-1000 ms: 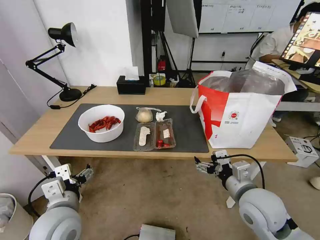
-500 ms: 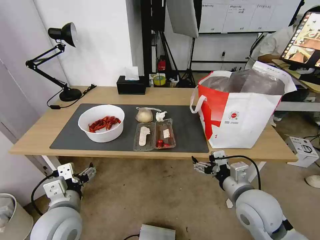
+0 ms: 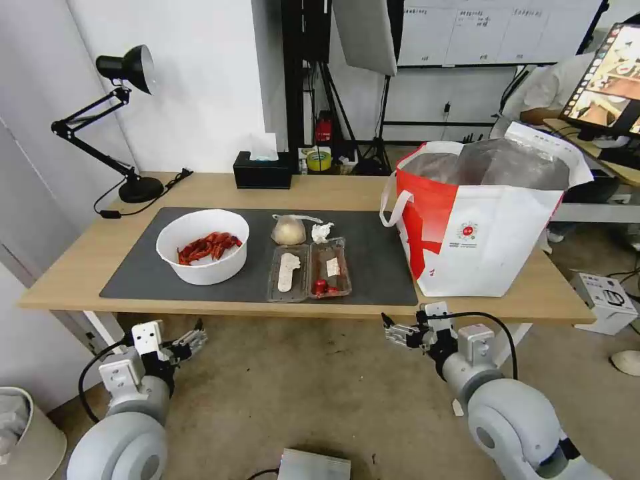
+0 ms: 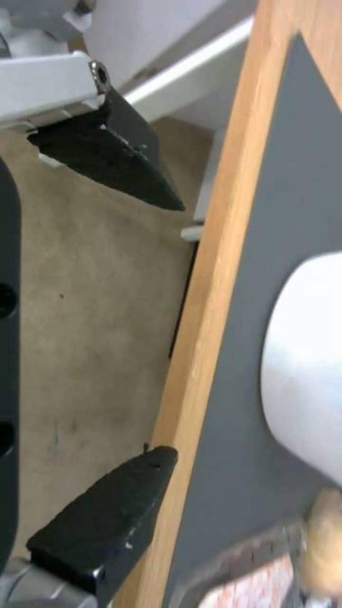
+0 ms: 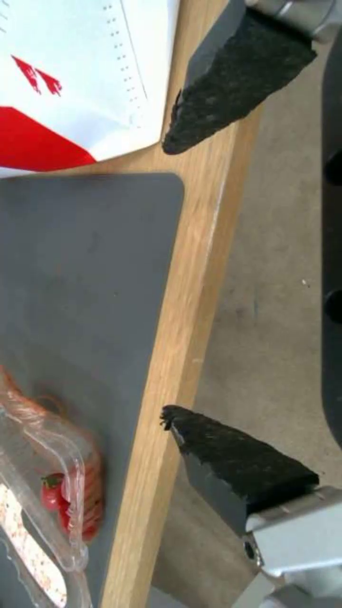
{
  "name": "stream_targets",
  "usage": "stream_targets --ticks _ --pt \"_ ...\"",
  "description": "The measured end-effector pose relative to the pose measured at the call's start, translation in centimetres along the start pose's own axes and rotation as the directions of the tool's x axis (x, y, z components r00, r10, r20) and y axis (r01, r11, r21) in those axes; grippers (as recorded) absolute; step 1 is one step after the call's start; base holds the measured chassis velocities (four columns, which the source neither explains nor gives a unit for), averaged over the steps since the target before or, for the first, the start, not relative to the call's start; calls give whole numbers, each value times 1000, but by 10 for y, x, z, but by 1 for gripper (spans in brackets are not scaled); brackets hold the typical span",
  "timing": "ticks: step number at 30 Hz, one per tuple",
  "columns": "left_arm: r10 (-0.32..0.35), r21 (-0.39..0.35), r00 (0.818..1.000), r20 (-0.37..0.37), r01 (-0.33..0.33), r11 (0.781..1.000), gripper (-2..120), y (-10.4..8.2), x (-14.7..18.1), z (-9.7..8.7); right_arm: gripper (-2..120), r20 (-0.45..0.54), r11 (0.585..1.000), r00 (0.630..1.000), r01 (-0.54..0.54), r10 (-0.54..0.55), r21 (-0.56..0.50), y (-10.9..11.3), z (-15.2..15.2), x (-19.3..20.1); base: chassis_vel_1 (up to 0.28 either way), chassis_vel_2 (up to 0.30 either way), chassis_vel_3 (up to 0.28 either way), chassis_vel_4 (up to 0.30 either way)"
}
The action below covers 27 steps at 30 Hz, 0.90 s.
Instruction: Pick up the trash from the table and place it into the takeout bag.
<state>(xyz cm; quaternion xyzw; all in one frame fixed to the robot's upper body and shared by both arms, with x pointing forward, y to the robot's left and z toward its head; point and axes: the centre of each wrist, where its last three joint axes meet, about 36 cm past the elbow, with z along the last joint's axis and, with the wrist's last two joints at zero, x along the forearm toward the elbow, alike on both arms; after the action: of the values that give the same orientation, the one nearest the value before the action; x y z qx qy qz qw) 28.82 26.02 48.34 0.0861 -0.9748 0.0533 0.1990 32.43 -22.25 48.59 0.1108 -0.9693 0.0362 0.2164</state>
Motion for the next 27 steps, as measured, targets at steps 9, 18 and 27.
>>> stream_targets --ticks 9,18,27 --pt "147 17 989 33 -148 989 100 4 -5 4 100 -1 1000 1000 2 -2 -7 2 1 -1 0 0 0 0" --pt "286 87 957 54 -290 953 100 6 -10 11 100 1 1000 1000 0 0 -3 0 1 -1 0 0 0 0" --pt "278 73 959 56 -282 957 100 12 -14 11 100 -6 1000 1000 0 0 -5 1 4 0 0 0 0 0"
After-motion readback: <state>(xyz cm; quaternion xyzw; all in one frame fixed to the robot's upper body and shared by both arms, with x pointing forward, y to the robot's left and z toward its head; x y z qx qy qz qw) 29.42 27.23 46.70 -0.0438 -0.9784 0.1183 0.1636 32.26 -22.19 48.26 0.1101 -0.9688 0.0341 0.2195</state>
